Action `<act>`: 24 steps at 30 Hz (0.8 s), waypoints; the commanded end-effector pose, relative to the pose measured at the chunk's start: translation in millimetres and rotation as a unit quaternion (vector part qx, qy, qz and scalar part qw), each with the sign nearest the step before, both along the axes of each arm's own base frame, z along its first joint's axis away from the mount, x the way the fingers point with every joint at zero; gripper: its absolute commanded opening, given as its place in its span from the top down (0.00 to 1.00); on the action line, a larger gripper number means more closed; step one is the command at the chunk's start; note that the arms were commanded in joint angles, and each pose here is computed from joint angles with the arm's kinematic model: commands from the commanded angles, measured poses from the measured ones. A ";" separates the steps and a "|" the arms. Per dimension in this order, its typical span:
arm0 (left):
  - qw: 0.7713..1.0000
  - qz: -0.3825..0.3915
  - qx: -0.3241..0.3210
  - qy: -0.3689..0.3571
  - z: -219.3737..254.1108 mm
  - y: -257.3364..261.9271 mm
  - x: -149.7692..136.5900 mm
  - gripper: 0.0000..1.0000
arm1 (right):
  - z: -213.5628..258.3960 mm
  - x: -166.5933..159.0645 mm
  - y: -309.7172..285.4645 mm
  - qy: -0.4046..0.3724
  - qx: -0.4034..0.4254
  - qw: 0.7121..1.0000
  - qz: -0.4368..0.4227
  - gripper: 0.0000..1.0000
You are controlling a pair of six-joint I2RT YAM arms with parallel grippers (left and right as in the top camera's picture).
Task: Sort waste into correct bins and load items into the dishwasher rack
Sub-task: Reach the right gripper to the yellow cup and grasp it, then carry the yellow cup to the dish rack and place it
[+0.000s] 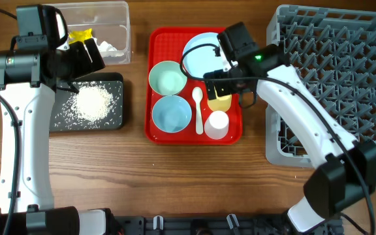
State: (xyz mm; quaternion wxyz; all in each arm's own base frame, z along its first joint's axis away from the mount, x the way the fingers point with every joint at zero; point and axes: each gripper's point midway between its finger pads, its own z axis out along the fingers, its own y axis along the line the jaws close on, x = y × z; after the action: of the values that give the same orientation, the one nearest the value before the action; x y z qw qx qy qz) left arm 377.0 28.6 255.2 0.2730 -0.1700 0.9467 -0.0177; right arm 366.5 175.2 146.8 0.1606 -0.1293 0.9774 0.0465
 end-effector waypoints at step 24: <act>1.000 0.010 0.007 -0.003 1.7 3.8 -0.7 0.00 | -119.5 19.9 3.3 0.086 -0.064 0.994 -0.016 0.18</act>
State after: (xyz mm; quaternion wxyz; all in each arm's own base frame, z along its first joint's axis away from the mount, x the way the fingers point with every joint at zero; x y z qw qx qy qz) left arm 376.9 29.8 255.2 0.2733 -0.1710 0.9465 -0.0142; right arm 383.9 177.9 33.0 0.0702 -0.1280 0.9893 0.0010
